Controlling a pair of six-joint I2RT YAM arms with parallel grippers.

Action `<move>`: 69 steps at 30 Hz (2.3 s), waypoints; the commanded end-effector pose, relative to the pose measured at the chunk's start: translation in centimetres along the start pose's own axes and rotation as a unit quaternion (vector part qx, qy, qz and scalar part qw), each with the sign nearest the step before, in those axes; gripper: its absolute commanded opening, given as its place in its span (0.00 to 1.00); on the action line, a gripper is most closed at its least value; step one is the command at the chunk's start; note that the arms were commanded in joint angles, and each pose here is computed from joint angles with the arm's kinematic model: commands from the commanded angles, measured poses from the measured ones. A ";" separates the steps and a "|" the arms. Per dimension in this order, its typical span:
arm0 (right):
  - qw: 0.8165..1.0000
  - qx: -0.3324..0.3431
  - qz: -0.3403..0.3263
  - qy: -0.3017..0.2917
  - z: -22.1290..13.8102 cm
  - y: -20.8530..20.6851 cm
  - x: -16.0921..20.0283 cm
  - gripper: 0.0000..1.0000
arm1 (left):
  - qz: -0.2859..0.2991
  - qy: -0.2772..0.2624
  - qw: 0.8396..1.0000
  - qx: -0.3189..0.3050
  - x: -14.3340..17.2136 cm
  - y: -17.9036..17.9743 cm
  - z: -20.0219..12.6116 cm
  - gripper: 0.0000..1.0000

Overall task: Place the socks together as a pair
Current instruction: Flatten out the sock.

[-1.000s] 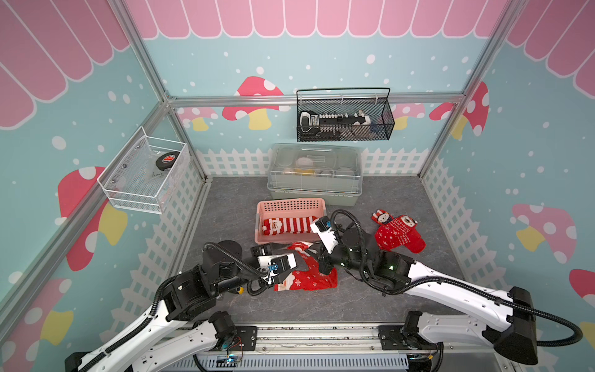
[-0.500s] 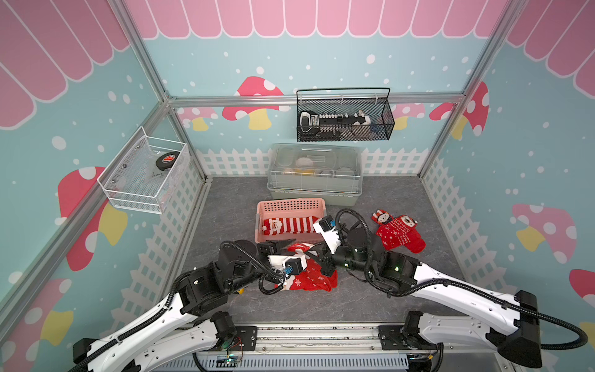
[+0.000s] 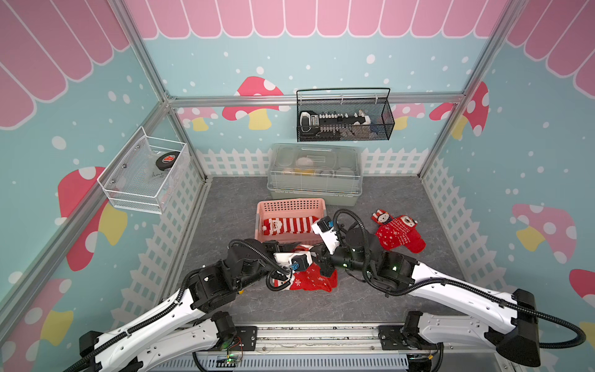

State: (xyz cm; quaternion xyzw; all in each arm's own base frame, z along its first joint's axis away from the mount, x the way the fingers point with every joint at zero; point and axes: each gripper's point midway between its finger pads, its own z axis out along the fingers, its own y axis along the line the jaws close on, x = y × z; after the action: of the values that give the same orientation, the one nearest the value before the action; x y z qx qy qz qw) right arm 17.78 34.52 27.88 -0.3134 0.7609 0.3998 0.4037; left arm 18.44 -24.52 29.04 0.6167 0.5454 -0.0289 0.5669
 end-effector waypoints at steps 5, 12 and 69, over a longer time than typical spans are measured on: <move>0.998 0.054 -0.026 0.010 -0.3 -2.0 1.0 0.00 | -0.027 -0.016 0.999 0.013 -1.2 -0.2 0.1 0.18; 0.995 0.085 -0.048 0.009 -0.7 -3.2 1.2 0.00 | -0.042 -0.022 0.998 0.035 -1.7 -1.1 0.5 0.08; 0.931 0.329 0.151 -0.050 -12.3 -16.5 13.0 0.71 | -0.793 0.018 0.609 -0.001 -4.3 0.5 6.6 0.00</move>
State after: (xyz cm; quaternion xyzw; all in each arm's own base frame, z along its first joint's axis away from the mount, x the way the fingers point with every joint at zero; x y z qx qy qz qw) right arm 20.41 15.00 16.47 -0.0464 0.8573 0.2154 0.4653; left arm 20.95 -32.12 28.85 -0.0124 0.8551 -0.4132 0.3130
